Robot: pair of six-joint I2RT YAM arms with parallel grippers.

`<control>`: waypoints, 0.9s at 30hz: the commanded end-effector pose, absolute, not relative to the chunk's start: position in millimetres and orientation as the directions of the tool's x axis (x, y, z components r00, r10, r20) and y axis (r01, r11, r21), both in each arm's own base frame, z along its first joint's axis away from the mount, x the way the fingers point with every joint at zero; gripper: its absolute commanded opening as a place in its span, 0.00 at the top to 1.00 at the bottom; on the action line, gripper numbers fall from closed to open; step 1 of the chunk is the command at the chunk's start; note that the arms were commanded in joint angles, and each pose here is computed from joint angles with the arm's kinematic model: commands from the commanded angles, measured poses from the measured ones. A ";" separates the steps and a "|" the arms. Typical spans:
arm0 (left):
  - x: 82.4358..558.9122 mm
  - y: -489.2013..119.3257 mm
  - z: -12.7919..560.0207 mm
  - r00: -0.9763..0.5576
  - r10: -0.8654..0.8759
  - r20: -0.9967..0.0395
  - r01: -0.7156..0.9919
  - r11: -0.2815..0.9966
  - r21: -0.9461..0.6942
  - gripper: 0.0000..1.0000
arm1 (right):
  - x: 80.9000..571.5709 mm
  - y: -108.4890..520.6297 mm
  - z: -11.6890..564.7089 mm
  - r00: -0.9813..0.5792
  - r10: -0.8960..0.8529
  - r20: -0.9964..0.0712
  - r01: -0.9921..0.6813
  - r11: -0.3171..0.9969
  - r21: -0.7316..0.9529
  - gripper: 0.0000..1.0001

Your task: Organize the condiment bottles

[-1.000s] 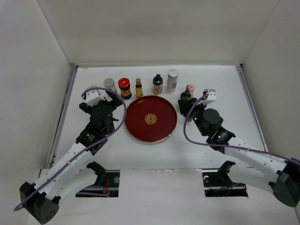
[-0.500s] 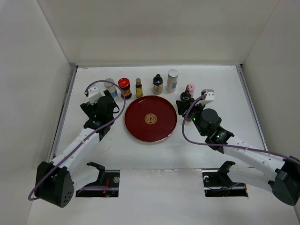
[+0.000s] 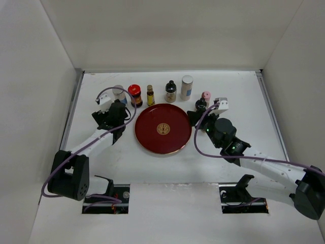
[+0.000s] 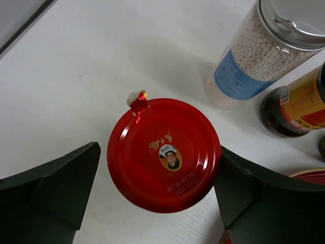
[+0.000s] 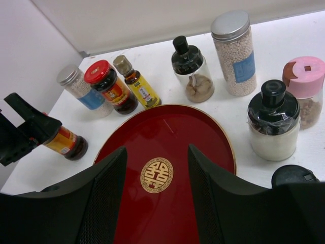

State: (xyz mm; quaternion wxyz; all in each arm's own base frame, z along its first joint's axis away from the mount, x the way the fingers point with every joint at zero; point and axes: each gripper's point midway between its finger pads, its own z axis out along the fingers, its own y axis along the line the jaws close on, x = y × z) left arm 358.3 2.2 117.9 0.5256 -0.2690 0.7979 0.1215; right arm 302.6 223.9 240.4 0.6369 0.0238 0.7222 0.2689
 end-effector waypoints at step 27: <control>382.9 -175.6 265.1 -0.076 -0.308 -0.948 -0.048 0.951 -0.305 0.54 | 304.5 231.2 254.8 -0.150 0.406 -0.901 -0.340 0.835 0.433 0.27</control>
